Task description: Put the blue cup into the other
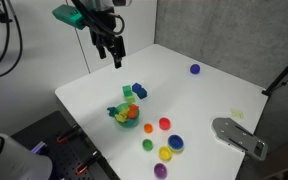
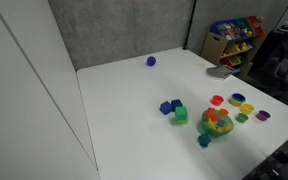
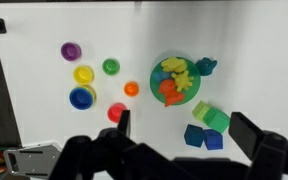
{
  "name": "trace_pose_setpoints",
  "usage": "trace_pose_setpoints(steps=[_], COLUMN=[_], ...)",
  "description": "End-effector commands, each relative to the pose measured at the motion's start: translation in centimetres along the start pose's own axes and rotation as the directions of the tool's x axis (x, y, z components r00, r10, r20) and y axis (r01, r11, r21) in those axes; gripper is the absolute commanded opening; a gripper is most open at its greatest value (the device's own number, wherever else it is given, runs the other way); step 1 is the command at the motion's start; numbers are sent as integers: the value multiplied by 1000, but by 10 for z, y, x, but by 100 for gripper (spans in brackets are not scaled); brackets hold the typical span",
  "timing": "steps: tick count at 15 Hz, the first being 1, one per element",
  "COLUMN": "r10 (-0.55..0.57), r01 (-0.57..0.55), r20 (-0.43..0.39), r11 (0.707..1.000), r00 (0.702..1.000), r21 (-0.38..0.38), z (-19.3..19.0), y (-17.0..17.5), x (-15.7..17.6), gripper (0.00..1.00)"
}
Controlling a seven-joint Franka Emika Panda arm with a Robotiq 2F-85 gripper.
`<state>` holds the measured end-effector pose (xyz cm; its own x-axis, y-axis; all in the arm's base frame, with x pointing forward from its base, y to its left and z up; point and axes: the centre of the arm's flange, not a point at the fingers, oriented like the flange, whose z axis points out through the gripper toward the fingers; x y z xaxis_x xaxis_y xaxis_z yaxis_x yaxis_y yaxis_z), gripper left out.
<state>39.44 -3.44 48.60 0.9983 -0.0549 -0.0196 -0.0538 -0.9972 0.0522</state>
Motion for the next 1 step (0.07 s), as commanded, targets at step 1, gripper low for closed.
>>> trace_pose_setpoints(steps=[1], r10=[0], r01=[0], r20=[3], r11=[1000], r00=[1000], r21=[0], z=[1], y=[0], x=[1], gripper=[100])
